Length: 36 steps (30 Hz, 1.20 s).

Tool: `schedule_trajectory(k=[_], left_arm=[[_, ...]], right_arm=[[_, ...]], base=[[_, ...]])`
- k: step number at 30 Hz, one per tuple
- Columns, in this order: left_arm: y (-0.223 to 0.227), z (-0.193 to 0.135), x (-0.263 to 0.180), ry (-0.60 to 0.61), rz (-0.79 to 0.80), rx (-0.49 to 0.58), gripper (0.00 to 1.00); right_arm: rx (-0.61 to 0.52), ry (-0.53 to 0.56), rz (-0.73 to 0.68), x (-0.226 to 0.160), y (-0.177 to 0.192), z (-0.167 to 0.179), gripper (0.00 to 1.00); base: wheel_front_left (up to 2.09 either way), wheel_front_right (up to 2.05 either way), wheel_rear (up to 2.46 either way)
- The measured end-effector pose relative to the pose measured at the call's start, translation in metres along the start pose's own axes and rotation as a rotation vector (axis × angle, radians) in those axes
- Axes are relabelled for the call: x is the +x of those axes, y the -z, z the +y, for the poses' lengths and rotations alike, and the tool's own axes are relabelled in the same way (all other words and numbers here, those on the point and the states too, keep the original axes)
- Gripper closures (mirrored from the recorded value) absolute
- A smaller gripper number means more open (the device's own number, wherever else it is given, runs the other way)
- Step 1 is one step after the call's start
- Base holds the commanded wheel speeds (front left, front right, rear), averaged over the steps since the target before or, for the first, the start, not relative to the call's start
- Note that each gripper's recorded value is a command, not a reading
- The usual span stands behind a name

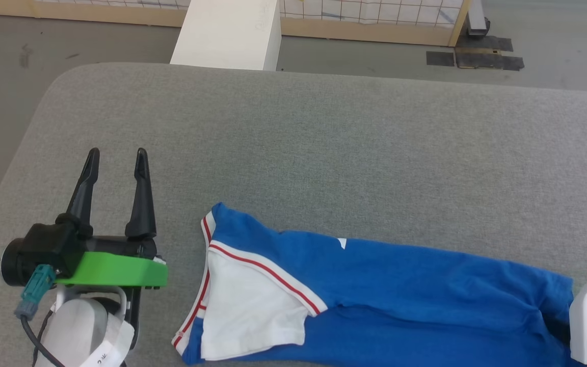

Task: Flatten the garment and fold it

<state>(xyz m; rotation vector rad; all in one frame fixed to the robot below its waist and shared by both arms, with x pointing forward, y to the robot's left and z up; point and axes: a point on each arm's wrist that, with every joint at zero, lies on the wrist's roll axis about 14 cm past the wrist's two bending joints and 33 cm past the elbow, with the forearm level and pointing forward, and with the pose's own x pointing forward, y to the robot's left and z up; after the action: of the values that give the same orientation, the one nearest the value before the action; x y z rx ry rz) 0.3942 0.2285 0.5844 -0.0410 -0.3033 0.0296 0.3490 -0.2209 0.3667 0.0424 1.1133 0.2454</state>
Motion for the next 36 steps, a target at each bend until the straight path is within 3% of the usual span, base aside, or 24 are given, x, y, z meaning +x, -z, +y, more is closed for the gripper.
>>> schedule_trajectory(k=[1, 12, 24, 31, 36], left_arm=[[0.000, 0.001, 0.000, -0.004, 0.000, -0.002, 0.00], [0.006, 0.003, -0.003, -0.013, 0.010, -0.013, 0.00], [0.009, 0.005, -0.006, -0.020, 0.020, -0.014, 0.00], [0.009, 0.003, -0.014, -0.016, 0.028, -0.018, 0.00], [0.011, 0.002, -0.023, -0.011, 0.040, -0.025, 0.00]], right_arm=[[0.000, 0.003, 0.004, 0.000, 0.000, -0.001, 1.00], [0.057, 0.091, -0.034, -0.009, -0.012, -0.035, 1.00], [0.158, 0.438, -0.035, -0.055, -0.005, -0.138, 1.00], [0.051, 0.445, 0.000, -0.068, -0.014, -0.119, 1.00], [-0.030, 0.355, 0.001, -0.080, -0.021, -0.078, 1.00]], base=[[0.00, 0.00, 0.00], [0.00, 0.00, 0.00], [0.00, 0.00, 0.00], [0.00, 0.00, 0.00], [0.00, 0.00, 0.00]])
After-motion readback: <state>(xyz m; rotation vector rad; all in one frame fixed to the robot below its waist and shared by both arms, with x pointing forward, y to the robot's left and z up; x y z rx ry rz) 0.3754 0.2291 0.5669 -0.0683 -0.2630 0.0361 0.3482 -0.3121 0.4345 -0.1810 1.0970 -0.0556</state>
